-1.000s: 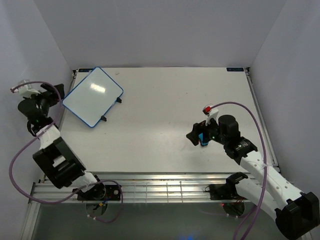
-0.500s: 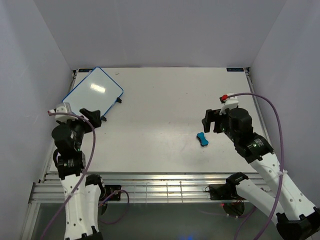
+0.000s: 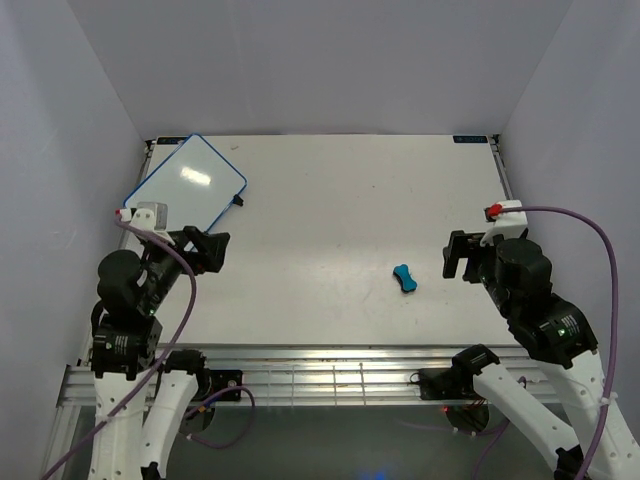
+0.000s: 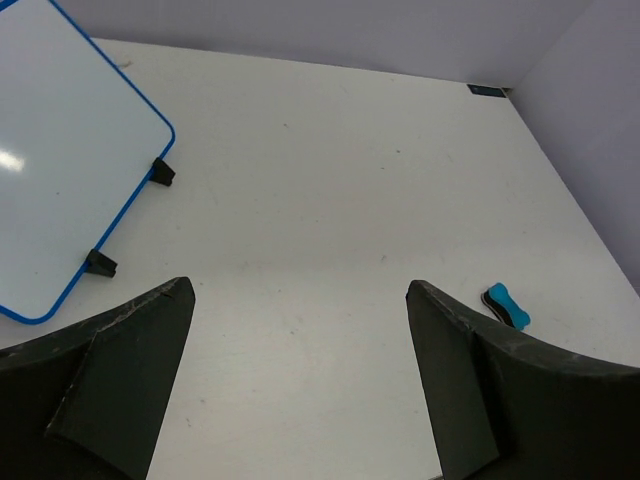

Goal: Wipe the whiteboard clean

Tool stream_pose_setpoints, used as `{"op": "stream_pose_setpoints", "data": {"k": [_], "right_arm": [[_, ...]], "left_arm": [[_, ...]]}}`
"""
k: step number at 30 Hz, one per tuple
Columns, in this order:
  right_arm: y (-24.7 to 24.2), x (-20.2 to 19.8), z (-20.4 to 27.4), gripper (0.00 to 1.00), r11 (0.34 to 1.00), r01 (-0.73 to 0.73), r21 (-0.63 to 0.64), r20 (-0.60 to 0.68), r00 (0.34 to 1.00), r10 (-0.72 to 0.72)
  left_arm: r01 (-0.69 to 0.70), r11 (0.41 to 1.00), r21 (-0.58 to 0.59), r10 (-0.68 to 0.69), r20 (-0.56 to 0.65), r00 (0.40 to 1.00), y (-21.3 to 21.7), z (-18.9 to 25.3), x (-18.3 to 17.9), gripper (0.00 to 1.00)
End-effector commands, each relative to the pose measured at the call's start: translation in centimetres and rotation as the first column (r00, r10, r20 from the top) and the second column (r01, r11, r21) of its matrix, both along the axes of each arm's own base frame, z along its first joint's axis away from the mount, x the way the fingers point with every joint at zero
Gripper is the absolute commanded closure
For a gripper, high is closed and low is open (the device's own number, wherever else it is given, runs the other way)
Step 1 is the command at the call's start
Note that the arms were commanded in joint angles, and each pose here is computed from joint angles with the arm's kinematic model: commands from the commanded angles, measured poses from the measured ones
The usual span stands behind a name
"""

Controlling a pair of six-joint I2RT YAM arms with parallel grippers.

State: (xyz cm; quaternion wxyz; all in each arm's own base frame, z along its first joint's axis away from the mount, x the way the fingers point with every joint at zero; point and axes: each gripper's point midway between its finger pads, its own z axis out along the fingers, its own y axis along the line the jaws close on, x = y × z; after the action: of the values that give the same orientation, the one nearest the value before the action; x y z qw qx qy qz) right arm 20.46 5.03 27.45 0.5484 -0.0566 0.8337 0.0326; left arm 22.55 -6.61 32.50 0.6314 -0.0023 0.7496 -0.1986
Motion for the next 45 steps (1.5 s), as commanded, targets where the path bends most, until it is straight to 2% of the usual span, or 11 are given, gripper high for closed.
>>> {"op": "stream_pose_setpoints", "data": {"k": [1, 3, 4, 8, 17, 21, 26, 45], "right_arm": [[-1.2, -0.3, -0.7, 0.1, 0.999, 0.043, -0.018, 0.028, 0.999, -0.043], [-1.4, -0.3, -0.5, 0.1, 0.999, 0.052, -0.015, 0.059, 0.997, -0.051], [-1.6, -0.2, -0.6, 0.1, 0.998, 0.062, -0.017, 0.062, 0.996, -0.061], [-1.9, -0.2, -0.3, 0.1, 0.997, 0.082, -0.014, 0.074, 0.994, -0.081], [-2.3, -0.6, -0.6, 0.1, 0.995, 0.105, 0.003, 0.08, 0.991, -0.104], [-2.7, -0.7, 0.2, 0.1, 0.993, 0.117, 0.01, 0.1, 0.988, -0.117], [-2.5, -0.9, 0.8, 0.1, 0.994, 0.106, 0.025, 0.119, 0.987, -0.108], [-2.5, -0.8, 0.5, 0.1, 0.994, 0.107, 0.014, 0.105, 0.989, -0.108]], "left_arm": [[0.083, 0.997, 0.004, -0.083, 0.02, 0.996, -1.3, -0.4, -2.5, 0.02], [0.035, 0.999, -0.002, -0.035, 0.039, 0.999, -0.6, -0.2, -2.9, 0.02], [-0.038, 0.999, -0.016, 0.039, 0.031, 0.999, 0.5, -0.3, -2.7, 0.02], [-0.104, 0.995, -0.011, 0.104, 0.017, 0.994, 1.6, -0.7, -2.6, 0.02], [-0.083, 0.996, 0.021, 0.083, 0.021, 0.996, 1.5, -0.9, -2.8, 0.02], [-0.134, 0.991, 0.023, 0.134, 0.006, 0.991, 2.3, -1.2, -2.4, 0.02], [-0.083, 0.996, 0.022, 0.083, 0.0, 0.997, 1.4, -1.4, -2.3, 0.02], [-0.048, 0.998, 0.046, 0.048, -0.005, 0.999, 0.9, -1.5, -2.1, 0.02]]}}
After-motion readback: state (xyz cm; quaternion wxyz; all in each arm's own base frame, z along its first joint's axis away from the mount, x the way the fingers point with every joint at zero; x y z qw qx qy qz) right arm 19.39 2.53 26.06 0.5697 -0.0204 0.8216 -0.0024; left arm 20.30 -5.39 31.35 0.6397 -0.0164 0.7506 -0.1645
